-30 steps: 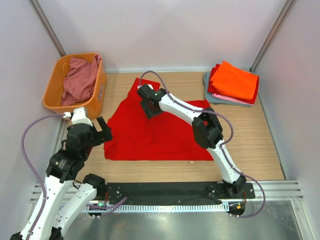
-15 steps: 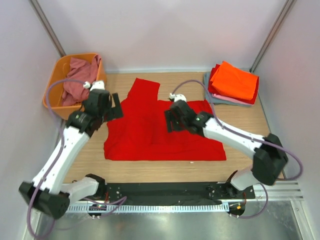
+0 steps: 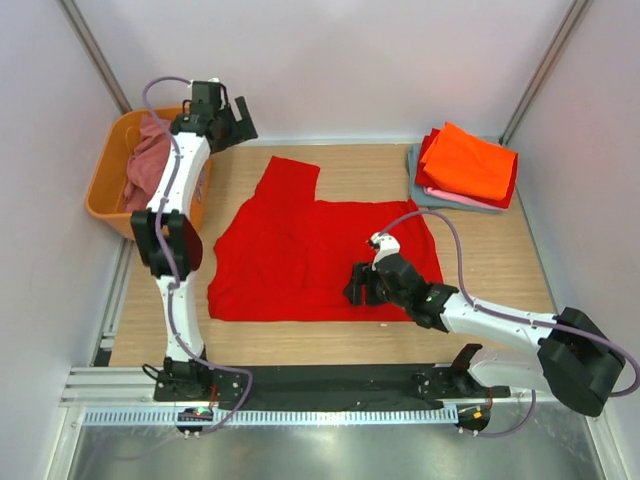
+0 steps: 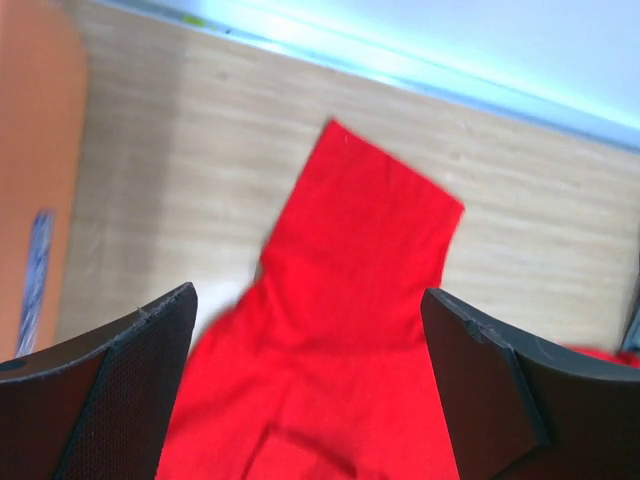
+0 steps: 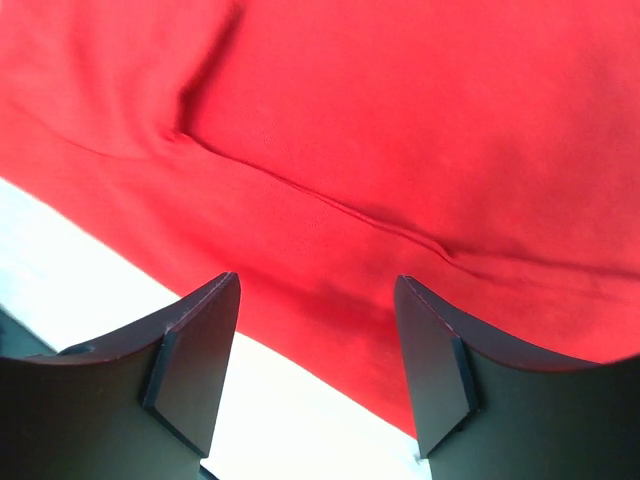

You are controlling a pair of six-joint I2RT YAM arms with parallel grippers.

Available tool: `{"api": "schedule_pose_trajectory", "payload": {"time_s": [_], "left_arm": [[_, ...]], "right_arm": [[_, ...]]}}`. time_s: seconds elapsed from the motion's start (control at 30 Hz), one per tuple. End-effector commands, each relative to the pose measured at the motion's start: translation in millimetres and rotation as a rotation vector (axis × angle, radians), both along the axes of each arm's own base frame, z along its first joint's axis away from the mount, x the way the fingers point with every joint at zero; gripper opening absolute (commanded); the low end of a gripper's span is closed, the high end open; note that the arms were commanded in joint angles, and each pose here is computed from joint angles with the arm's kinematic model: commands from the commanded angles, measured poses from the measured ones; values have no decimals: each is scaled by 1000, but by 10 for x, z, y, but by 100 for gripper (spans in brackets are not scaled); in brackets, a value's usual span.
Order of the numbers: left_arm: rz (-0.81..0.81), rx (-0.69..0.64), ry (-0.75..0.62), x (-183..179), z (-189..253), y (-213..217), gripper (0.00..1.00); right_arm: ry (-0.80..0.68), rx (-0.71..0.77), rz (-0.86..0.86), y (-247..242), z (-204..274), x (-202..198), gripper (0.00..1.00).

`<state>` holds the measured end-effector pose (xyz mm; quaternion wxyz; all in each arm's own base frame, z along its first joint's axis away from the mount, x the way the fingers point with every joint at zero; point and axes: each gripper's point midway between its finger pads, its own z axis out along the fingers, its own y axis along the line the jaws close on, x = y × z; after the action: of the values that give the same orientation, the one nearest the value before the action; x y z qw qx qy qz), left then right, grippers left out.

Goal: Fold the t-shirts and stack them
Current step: Fold the tshirt

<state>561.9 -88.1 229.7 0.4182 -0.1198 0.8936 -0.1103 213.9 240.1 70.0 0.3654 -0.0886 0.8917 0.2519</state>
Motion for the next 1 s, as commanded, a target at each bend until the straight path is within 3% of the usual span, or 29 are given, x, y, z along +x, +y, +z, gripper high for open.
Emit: {"api": "schedule_pose_trajectory", "payload": {"time_s": [0.0,0.03,0.23,0.53,0.73,0.87,0.97], "left_arm": [[-136,-162,71,181,-250,-284,93],[-165,-188,90,294,-480,-356,93],[-163,-259,30,718,-842,-449,93],[-87,-352,27,1092,-1452,-448,93],[-108,-421,75,1078,-1796,-600,84],[-112,-438,105,1051,-1982,-656,66],[-120,-446,117,1032,-2067,-693,62]], "right_arm": [[-147,178,34,239,442,115,70],[-138,177,35,223,382,88,70],[-137,191,53,268,345,82,71],[-137,224,32,220,345,117,72],[-133,234,19,200,340,160,72],[-134,240,4,166,336,183,72],[-121,255,31,193,342,145,72]]}}
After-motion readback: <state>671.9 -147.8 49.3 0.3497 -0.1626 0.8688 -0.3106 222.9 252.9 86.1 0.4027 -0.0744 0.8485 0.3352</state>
